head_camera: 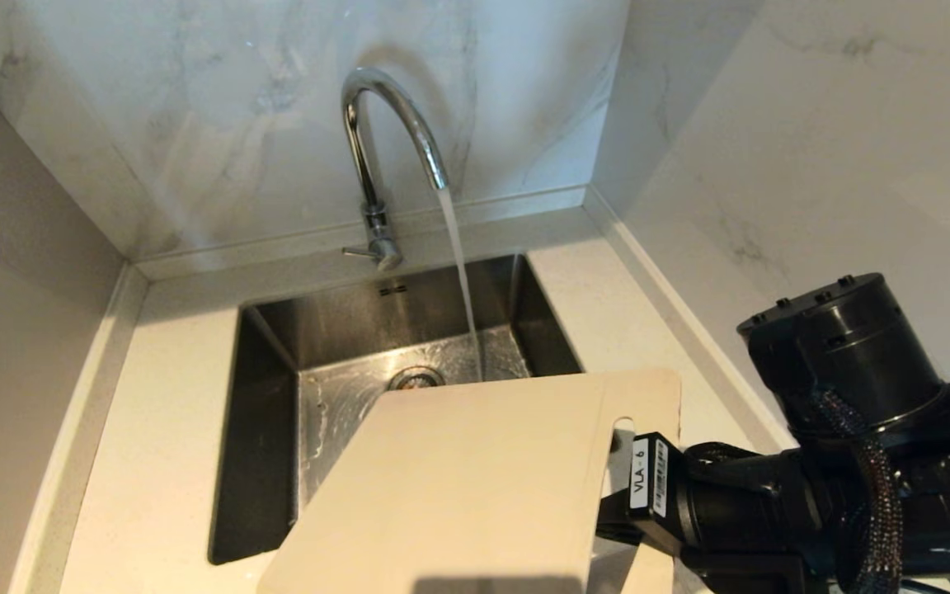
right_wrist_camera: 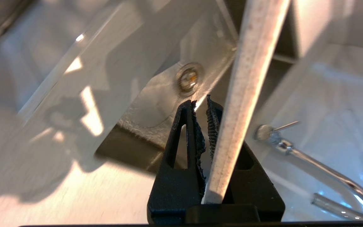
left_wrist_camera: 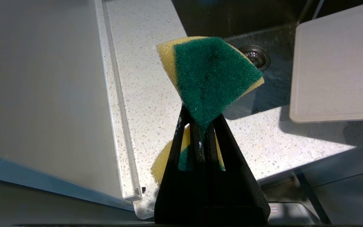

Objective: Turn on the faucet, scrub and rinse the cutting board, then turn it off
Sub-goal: Pick up the cutting board

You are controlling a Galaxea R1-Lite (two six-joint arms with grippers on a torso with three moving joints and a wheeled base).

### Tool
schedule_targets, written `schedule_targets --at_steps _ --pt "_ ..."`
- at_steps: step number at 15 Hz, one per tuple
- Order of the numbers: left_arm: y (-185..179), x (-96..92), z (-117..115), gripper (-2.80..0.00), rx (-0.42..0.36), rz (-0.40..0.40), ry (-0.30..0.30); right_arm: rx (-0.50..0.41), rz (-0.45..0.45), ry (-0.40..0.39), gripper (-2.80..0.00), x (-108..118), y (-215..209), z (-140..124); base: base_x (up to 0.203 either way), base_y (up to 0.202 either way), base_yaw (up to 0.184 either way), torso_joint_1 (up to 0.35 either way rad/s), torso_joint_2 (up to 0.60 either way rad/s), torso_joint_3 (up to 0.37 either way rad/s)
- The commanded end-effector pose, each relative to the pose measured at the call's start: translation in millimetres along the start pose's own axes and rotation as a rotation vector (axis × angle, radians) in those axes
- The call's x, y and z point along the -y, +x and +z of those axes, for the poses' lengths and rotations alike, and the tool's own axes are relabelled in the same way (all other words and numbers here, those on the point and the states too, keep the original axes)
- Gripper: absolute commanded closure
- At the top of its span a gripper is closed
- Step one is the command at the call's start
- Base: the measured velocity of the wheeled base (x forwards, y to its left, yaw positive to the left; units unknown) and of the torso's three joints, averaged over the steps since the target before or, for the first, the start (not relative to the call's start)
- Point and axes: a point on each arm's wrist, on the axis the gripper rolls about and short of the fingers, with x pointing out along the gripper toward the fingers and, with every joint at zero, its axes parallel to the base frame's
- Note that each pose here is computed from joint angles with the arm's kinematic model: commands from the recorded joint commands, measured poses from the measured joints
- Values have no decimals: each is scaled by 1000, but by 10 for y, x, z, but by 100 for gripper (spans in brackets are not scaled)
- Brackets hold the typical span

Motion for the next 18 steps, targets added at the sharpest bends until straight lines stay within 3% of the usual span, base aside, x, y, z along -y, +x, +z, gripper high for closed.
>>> schedule_targets --at_steps 1,9,12,18 --pt "-2 0 0 0 2 0 -1 -7 49 -41 0 2 -98 -110 0 0 0 0 0 0" --pt "-2 0 0 0 2 0 -1 -20 41 -217 0 190 -234 -274 0 0 0 0 0 0" --pt "-2 0 0 0 2 0 -1 8 30 -241 0 301 -77 -417 0 0 0 0 0 0" --pt "-2 0 0 0 2 0 -1 -23 16 -277 0 337 -358 -398 0 0 0 0 0 0"
